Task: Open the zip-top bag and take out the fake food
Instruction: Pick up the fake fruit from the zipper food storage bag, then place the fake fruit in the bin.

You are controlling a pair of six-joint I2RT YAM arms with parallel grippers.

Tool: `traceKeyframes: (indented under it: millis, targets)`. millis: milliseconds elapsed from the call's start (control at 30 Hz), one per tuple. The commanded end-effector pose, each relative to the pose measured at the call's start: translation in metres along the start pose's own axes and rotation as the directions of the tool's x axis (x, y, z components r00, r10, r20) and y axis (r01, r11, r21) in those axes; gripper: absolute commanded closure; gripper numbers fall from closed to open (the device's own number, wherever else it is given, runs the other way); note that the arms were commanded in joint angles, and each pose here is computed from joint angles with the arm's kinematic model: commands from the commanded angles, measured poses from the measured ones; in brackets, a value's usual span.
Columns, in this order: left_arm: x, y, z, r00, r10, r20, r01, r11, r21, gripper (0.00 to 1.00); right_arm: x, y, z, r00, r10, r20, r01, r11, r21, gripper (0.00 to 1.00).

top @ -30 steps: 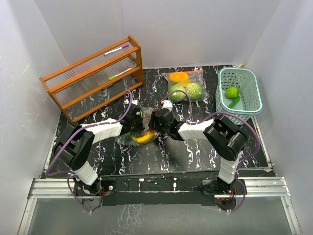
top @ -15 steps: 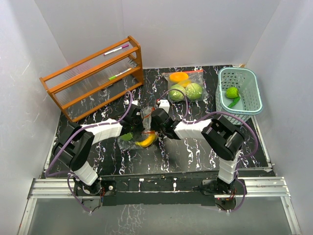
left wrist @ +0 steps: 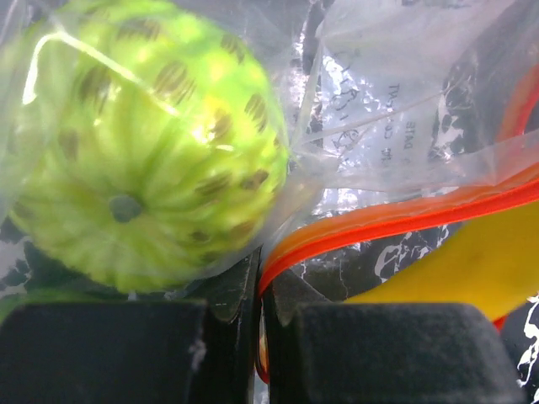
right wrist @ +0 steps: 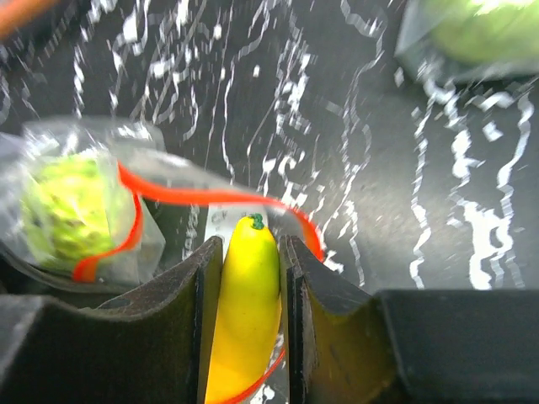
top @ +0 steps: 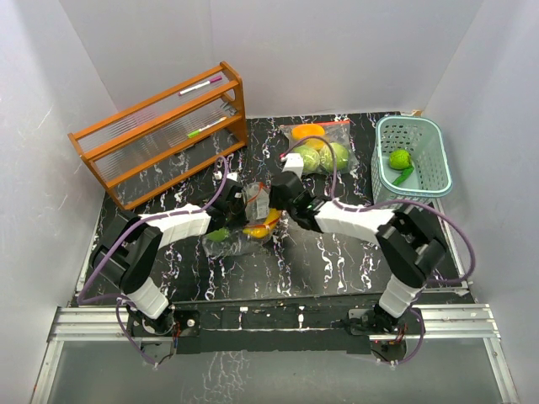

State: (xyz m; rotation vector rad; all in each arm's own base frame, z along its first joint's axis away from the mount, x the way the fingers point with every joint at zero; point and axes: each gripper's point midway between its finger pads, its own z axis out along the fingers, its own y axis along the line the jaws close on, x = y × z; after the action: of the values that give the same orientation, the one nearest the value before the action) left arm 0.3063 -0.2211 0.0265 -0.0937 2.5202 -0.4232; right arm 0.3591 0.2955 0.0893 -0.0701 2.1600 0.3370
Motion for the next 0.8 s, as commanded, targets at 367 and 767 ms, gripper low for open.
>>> traceKeyframes:
  millis: [367,767]
  targets:
    - [0.002,0.004,-0.003,1.0,0.019,-0.015,-0.019,1.0,-0.006,1.0,-0.152,-0.078,-0.058,0.931,0.122,0.345,-0.139,0.99,0.028,0.91]
    - [0.005,0.003,0.001,0.999,0.022,-0.029,-0.022,1.0,0.0,1.0,-0.227,-0.2,-0.11,0.846,0.15,0.511,-0.268,0.949,0.165,0.91]
